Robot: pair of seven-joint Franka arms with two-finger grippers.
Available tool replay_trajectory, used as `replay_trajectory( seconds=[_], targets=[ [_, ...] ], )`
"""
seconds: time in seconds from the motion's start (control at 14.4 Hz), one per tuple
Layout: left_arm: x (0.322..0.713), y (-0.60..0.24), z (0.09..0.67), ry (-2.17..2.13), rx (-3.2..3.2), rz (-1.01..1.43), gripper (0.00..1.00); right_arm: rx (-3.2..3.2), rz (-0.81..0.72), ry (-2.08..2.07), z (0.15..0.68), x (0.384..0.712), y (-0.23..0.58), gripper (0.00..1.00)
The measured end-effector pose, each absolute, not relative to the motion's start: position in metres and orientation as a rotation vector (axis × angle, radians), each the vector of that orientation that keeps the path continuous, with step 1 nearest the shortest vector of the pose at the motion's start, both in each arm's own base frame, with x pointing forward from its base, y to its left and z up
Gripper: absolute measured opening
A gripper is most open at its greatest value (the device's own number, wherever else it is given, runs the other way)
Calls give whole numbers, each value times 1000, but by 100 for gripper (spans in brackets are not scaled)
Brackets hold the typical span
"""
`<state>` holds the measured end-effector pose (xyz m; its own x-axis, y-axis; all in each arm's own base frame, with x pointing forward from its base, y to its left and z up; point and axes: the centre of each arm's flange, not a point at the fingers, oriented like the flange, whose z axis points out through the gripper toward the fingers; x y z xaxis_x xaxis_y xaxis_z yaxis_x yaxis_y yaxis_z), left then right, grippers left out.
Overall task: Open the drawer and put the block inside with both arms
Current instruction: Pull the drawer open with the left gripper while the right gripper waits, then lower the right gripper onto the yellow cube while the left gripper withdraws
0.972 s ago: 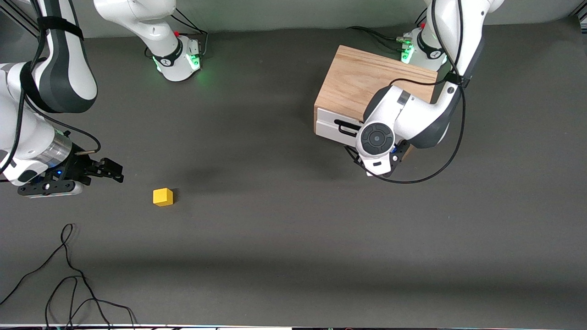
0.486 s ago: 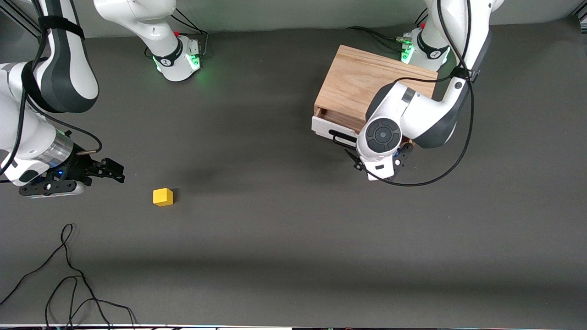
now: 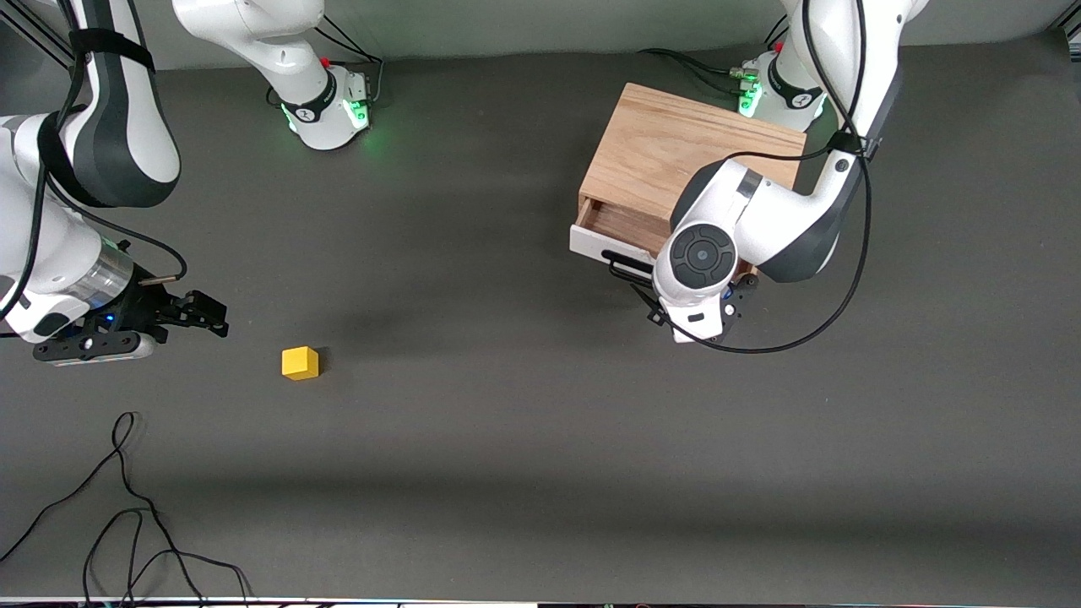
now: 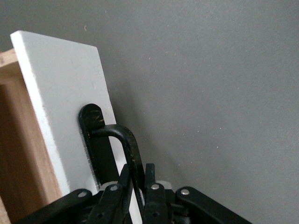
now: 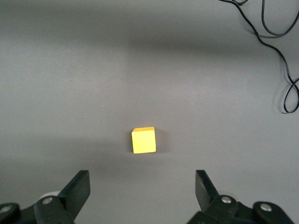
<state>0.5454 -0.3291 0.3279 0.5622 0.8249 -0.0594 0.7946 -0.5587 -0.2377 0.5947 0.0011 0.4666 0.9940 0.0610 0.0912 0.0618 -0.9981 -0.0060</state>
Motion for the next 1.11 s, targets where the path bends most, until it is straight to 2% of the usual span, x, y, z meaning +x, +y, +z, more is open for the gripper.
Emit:
replay_trajectory(
  seconds=[0.28,0.35,0.42,0.49,0.69,0.9,1.11],
  targets=[
    [549,-330,329,-1366,-2620,229,15,-3133,-153,-103,433,607,1,100],
    [552,-329,332,-1320,-2648,206,20,-3135,-160,-110,416,611,2,100],
    [559,-327,341,-1287,-2678,177,27,-3138,-167,-118,399,615,2,100],
    [565,-325,350,-1265,-2702,150,41,-3140,-172,-124,380,618,2,100],
    [581,-318,374,-1228,-2751,113,73,-3144,-161,-152,329,621,10,100],
    [588,-296,415,-1117,-2730,183,100,-3144,-150,-185,294,612,22,100],
    [583,-265,489,-955,-2759,234,100,-3144,-179,-217,253,591,33,100]
  ],
)
